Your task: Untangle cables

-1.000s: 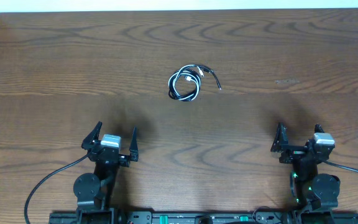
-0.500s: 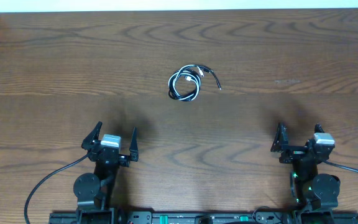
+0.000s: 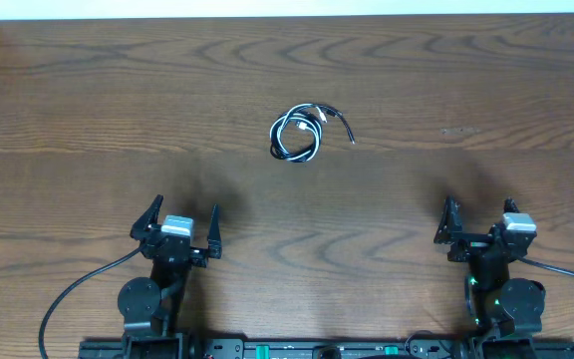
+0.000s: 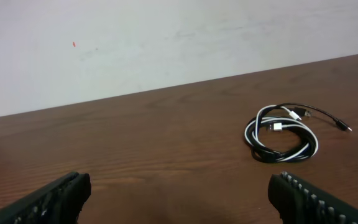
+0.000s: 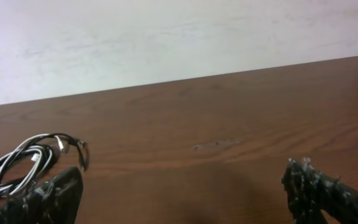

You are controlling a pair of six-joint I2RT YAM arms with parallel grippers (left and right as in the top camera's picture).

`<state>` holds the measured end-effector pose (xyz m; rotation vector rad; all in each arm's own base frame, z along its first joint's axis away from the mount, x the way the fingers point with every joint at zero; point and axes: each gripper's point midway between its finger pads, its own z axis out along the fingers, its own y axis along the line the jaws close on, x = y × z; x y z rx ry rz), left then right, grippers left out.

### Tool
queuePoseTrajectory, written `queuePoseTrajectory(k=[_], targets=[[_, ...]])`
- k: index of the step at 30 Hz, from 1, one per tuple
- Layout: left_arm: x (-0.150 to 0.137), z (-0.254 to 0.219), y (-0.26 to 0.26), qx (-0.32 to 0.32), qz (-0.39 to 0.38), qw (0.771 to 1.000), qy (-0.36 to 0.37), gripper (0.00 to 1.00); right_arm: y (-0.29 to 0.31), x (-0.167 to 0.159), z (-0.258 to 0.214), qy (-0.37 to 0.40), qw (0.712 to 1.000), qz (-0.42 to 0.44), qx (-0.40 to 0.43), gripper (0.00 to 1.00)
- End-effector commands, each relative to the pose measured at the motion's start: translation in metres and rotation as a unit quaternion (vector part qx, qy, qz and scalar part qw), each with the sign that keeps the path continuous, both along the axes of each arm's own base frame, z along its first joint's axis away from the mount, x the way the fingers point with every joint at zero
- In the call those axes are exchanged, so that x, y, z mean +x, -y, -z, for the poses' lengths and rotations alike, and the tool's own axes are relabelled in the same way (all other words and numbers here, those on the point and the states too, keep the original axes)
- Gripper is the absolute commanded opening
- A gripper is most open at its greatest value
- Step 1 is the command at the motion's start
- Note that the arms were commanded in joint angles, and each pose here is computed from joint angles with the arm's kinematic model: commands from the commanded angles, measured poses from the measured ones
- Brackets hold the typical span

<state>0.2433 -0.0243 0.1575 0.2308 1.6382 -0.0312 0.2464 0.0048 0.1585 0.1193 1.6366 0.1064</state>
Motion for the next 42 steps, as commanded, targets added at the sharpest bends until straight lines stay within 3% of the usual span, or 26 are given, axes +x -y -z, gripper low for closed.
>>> queuePoseTrajectory(k=[1, 14, 25, 33, 42], targets=[[-0.001, 0.016, 0.0, 0.0, 0.0, 1.0, -0.025, 0.96, -0.011, -0.001, 0.001, -0.002, 1.0, -0.03, -0.005, 0.99], [0.002, 0.008, 0.0, -0.018, -0.002, 0.998, -0.058, 0.96, -0.035, -0.005, -0.009, 0.007, 0.995, -0.103, 0.0, 0.99], [0.016, -0.023, 0.0, -0.043, -0.007, 0.994, -0.097, 0.96, -0.038, -0.01, -0.016, -0.018, 0.994, -0.111, 0.001, 0.99], [0.028, -0.047, 0.001, -0.05, -0.008, 0.979, -0.199, 0.96, -0.04, -0.016, -0.038, -0.071, 0.99, -0.12, 0.004, 0.99], [0.05, -0.099, 0.008, -0.074, 0.007, 0.964, -0.254, 0.96, -0.049, 0.0, -0.081, -0.155, 0.978, -0.14, 0.013, 0.99]])
